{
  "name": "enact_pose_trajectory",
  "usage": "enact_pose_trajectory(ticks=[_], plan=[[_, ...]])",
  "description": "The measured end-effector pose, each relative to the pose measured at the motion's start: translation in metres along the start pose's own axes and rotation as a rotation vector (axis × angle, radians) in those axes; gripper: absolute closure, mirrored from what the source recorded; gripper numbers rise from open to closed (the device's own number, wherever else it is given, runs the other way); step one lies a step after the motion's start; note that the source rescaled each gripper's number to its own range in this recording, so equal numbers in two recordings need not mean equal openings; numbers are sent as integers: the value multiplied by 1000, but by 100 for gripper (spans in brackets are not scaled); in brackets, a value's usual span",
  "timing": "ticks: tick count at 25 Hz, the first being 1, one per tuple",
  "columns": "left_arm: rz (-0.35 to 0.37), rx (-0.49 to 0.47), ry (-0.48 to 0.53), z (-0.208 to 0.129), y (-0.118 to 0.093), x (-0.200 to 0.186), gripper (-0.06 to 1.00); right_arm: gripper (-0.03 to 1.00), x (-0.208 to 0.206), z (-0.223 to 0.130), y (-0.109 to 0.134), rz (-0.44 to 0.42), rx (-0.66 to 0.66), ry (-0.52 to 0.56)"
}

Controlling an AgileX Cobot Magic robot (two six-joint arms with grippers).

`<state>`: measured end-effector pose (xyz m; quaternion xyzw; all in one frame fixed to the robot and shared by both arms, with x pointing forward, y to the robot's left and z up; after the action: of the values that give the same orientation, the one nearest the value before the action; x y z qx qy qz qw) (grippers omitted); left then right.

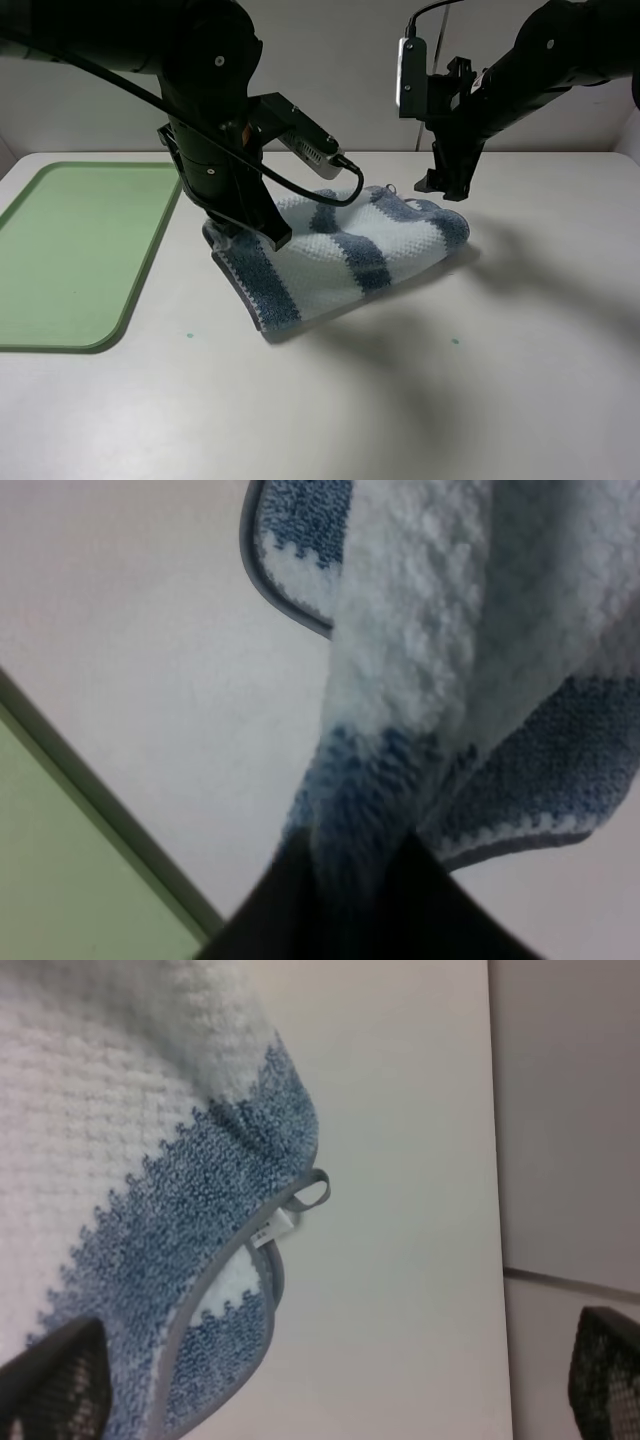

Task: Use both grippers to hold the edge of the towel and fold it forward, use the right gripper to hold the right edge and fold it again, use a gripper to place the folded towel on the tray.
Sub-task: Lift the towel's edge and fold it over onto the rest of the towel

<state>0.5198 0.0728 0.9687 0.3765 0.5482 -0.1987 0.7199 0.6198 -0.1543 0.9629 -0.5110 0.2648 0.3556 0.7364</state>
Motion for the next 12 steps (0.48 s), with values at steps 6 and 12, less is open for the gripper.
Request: enact_pose_trajectory(ticks=[6,12], plan=[[0,-1,0,0,0,0,5,-3,0,0,0,0,3,0],[-1,-1,-6,1,0,0,-5,-3,0,0,0,0,8,0]])
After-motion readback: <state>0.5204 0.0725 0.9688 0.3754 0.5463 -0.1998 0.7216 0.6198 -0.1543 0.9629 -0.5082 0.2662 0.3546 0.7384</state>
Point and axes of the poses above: a point on each arm's last joint axis where the gripper is mounted, x pointing out along that axis toward the gripper, y along the wrist's bending axis when the last joint is at zero, z = x × y, the point moved 3 cm from there along x, pointing out along that axis toward the gripper, and after that the axes turned 5 degrees about x, right-handed, at the moved point
